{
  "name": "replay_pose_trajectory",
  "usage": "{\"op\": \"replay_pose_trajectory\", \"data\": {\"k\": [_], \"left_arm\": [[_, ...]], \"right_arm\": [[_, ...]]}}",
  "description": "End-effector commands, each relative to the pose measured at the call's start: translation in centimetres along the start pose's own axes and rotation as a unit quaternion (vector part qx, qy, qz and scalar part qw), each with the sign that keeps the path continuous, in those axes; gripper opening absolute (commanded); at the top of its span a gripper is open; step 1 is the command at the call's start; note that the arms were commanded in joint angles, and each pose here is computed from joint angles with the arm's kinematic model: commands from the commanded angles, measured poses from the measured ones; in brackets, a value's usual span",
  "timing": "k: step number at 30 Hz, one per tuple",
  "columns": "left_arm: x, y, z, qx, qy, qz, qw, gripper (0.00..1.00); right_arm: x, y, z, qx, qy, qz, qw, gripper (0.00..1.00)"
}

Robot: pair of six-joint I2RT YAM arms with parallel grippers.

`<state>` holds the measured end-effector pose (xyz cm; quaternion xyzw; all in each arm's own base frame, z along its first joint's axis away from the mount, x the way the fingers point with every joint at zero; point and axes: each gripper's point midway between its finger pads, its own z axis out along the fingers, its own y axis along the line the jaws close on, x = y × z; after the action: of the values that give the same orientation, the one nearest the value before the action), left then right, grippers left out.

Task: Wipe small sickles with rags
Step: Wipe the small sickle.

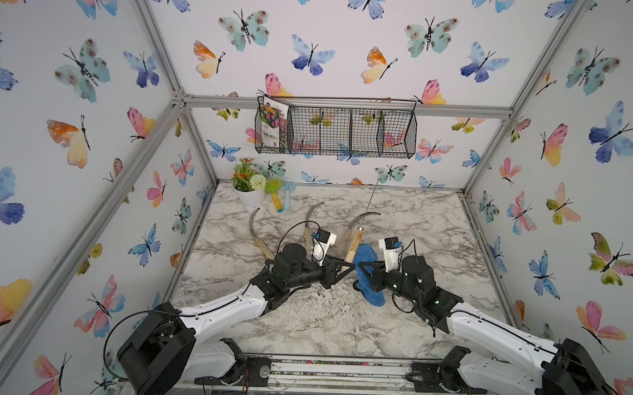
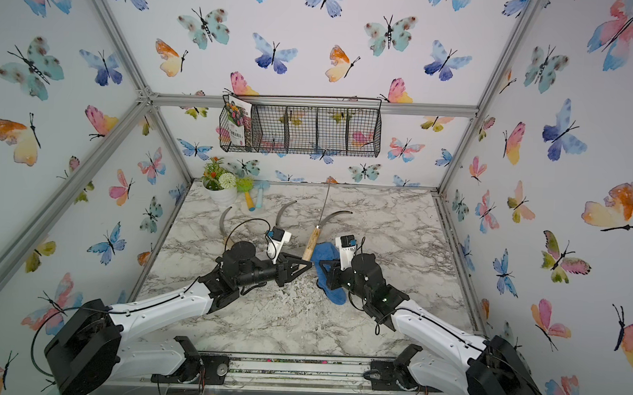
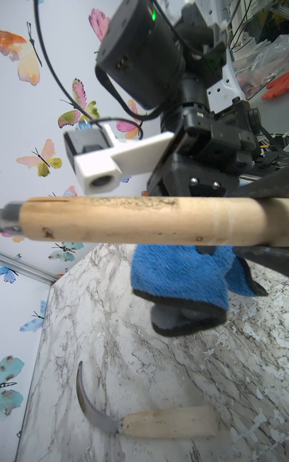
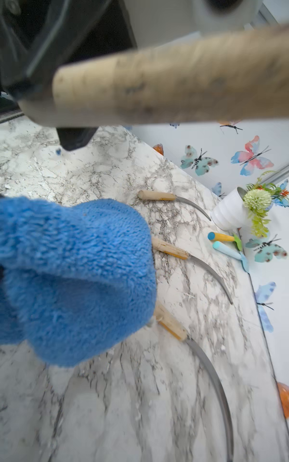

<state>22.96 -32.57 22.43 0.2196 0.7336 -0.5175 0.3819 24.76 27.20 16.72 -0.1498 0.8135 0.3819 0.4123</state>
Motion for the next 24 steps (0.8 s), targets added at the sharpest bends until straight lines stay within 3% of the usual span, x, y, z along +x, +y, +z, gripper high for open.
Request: {"op": "replay_pose_trajectory", "data": {"k": [1,7,18,24], "left_arm": [[-2.8,-2.2,0.1,0.035,-0.031,0.019,0.999,0.0],[-2.6,-0.9,1.1,0.015,-0.038,0.035,0.999,0.0],[-0.8,-1.5,2.7,0.02,-0.021,0.041,0.999,0.0],[-0.3,-3.0,3.2,0.038,-0.017,0.046,0.998,0.0]], "right_arm": [[0.4,3.6,0.4,-0.098,0.002,0.002,0.995,0.02],[-0.4,7.0,-1.8,-0.198,-0.03,0.006,0.98,0.02],[-1.3,8.0,-4.3,-0.234,-0.076,0.008,0.969,0.02],[-1.3,7.3,-2.4,-0.216,-0.067,0.02,0.974,0.02]]}}
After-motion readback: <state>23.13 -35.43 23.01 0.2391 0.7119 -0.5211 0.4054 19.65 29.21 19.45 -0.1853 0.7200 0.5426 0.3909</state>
